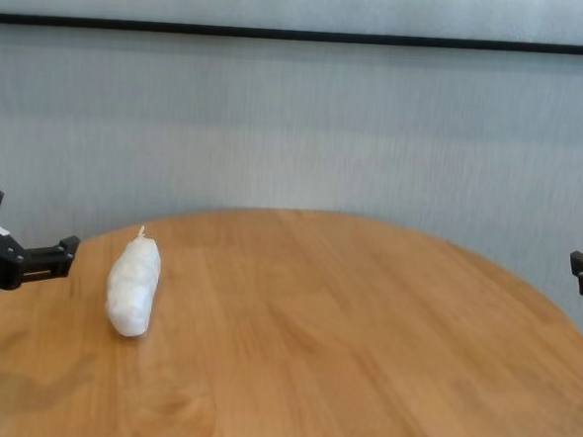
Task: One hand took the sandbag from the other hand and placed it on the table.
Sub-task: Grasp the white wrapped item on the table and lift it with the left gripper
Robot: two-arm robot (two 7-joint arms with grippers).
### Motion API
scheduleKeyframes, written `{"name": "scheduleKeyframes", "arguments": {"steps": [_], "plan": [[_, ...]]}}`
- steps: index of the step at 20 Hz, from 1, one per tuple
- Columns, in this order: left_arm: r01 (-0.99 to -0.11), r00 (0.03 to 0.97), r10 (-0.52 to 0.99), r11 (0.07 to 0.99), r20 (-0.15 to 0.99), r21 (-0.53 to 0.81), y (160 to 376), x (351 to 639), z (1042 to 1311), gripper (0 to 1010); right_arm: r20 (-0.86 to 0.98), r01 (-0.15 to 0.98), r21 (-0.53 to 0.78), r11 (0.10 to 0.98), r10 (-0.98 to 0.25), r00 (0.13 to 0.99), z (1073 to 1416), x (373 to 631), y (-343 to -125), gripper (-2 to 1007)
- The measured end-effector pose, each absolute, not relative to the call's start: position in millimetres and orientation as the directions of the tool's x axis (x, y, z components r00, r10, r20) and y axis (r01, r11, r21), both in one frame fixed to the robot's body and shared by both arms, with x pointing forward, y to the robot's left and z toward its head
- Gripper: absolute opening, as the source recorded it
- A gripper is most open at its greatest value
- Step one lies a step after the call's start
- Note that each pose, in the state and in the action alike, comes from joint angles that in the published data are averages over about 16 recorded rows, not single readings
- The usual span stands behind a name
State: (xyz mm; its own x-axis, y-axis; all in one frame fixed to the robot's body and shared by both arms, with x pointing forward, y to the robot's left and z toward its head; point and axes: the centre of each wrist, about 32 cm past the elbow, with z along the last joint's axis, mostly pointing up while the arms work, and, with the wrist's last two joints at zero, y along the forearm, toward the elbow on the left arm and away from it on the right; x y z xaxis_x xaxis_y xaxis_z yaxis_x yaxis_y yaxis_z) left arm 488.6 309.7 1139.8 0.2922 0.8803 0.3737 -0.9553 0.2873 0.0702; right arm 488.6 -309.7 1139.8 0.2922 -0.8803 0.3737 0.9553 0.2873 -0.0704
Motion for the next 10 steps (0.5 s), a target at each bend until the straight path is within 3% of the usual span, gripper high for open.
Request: {"name": "scheduleKeyframes", "arguments": {"steps": [10], "plan": [[-0.955, 0.292, 0.88, 0.287, 0.374, 0.07, 309.7, 488.6, 1139.8, 1000, 0.374, 0.955, -0.07, 0.287, -0.88, 0.292, 1139.8, 488.6, -309.7, 1002]]}}
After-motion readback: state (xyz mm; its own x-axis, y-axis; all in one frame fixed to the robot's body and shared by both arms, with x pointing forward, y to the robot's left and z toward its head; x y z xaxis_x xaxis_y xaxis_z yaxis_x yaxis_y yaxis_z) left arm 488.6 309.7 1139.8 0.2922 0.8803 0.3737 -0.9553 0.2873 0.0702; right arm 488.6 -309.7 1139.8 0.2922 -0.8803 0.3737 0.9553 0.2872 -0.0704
